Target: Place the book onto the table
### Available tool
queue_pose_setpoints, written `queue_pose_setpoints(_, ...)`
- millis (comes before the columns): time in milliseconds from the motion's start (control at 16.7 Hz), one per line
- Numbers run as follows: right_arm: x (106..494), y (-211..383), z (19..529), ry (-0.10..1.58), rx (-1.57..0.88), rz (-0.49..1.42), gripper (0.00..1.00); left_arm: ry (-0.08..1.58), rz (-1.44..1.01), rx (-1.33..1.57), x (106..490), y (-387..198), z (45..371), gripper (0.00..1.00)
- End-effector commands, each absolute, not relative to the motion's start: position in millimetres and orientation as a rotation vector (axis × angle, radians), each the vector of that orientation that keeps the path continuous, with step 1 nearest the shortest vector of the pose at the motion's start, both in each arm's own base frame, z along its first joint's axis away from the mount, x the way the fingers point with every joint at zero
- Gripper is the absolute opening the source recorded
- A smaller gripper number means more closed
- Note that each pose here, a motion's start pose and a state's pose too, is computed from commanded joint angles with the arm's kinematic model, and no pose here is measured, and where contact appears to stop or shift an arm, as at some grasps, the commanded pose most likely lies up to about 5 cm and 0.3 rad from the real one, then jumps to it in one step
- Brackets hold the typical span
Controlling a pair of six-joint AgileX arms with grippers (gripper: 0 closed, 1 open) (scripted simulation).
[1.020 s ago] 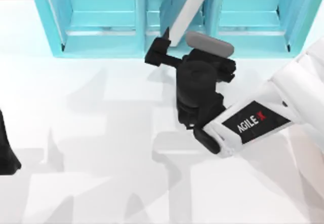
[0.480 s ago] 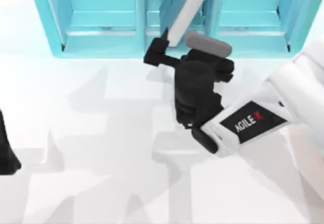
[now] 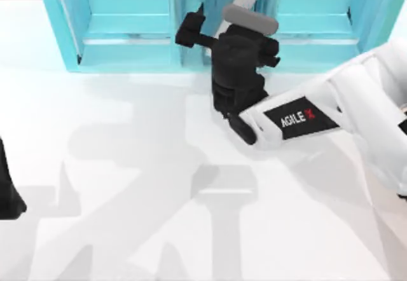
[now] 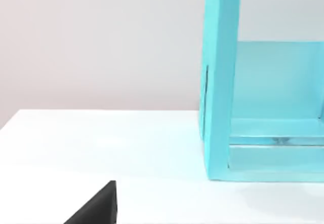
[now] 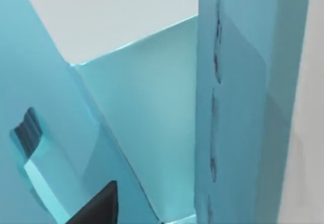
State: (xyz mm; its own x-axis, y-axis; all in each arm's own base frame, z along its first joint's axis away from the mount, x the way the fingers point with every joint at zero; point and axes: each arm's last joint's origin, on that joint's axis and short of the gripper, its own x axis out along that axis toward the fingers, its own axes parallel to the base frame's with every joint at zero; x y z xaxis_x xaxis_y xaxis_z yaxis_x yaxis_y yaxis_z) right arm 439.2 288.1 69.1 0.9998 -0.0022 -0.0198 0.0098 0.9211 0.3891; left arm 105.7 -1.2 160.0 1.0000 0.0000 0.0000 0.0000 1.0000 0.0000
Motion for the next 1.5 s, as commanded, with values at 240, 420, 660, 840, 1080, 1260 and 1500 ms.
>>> queue_pose_setpoints(240, 456.4, 283.6, 69.3, 0.023, 0.398, -0.007, 1.00, 0.000, 0.000, 0.000, 105.7, -1.2, 160.0, 1.00)
queue_pose_setpoints(420, 456.4, 283.6, 69.3, 0.023, 0.398, -0.007, 1.00, 0.000, 0.000, 0.000, 105.7, -1.2, 160.0, 1.00)
queue_pose_setpoints(660, 456.4, 283.6, 69.3, 0.023, 0.398, -0.007, 0.70, 0.000, 0.000, 0.000, 105.7, -1.2, 160.0, 1.00)
queue_pose_setpoints(840, 456.4, 283.6, 69.3, 0.023, 0.398, -0.007, 0.47, 0.000, 0.000, 0.000, 105.7, -1.2, 160.0, 1.00)
queue_pose_setpoints(1080, 456.4, 283.6, 69.3, 0.023, 0.398, -0.007, 0.17, 0.000, 0.000, 0.000, 105.7, -1.2, 160.0, 1.00)
queue_pose_setpoints(1260, 456.4, 283.6, 69.3, 0.023, 0.398, -0.007, 0.00, 0.000, 0.000, 0.000, 105.7, -1.2, 160.0, 1.00)
queue_pose_setpoints(1500, 456.4, 283.6, 69.3, 0.023, 0.398, -0.007, 0.00, 0.000, 0.000, 0.000, 105.7, -1.2, 160.0, 1.00)
